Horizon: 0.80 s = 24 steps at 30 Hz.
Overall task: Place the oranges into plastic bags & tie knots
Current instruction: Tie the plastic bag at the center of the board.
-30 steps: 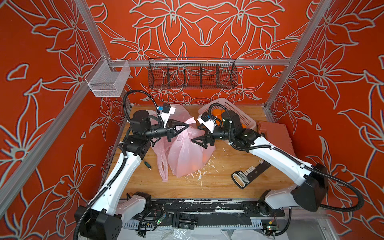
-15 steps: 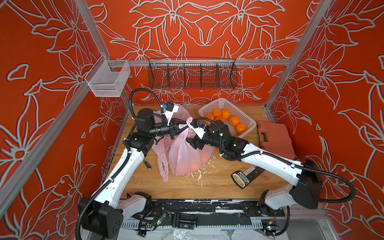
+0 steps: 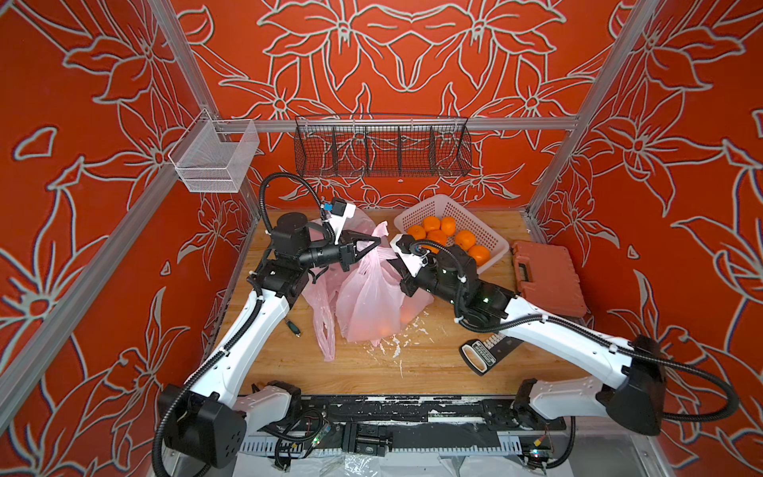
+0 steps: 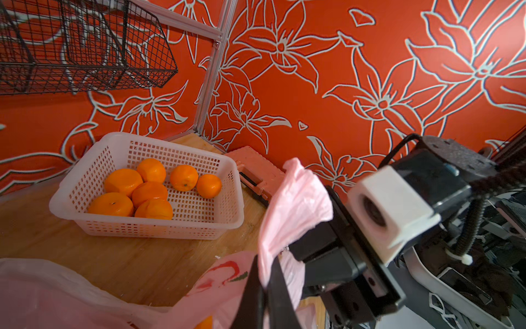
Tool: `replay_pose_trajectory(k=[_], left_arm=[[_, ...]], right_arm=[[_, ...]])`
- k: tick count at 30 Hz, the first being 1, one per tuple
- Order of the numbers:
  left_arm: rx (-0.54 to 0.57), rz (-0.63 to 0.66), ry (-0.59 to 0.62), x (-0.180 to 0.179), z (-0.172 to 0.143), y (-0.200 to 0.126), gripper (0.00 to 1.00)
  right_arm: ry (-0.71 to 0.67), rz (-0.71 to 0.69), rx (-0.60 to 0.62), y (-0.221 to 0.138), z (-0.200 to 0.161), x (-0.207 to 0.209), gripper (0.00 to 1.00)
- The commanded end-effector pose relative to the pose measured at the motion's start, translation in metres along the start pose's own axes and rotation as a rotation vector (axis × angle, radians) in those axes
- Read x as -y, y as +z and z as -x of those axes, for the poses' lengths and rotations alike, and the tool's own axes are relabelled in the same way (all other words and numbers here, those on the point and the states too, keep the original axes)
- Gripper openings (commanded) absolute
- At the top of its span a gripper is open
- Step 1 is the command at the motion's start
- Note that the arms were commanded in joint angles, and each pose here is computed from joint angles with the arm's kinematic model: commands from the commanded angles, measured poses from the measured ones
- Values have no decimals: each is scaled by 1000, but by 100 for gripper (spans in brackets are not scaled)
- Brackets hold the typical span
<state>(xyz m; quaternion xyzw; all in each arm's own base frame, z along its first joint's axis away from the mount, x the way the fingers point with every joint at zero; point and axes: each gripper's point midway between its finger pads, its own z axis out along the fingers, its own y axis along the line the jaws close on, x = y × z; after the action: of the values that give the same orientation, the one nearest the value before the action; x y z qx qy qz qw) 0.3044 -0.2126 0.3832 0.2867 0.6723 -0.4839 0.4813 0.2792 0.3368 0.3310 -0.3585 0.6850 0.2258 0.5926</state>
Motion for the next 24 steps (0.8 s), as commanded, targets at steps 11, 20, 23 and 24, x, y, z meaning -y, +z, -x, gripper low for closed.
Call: replay_pose_trajectory(k=[11,20,23,24], left_arm=[[-74,-154,62,17,-13,13,54],[-93,-197,111,29,-20,10,97],[-86,-203,164,35,-21,8,97],[-86,-201,177,35,-22,7,97]], right_arm=[[155,180,-222,-28,-29,-9,0],[269,306,-196,-28,-24,-5,0],[291,395,-178,-30,-16,-13,0],[294,416,-171,-30,-15,-15,0]])
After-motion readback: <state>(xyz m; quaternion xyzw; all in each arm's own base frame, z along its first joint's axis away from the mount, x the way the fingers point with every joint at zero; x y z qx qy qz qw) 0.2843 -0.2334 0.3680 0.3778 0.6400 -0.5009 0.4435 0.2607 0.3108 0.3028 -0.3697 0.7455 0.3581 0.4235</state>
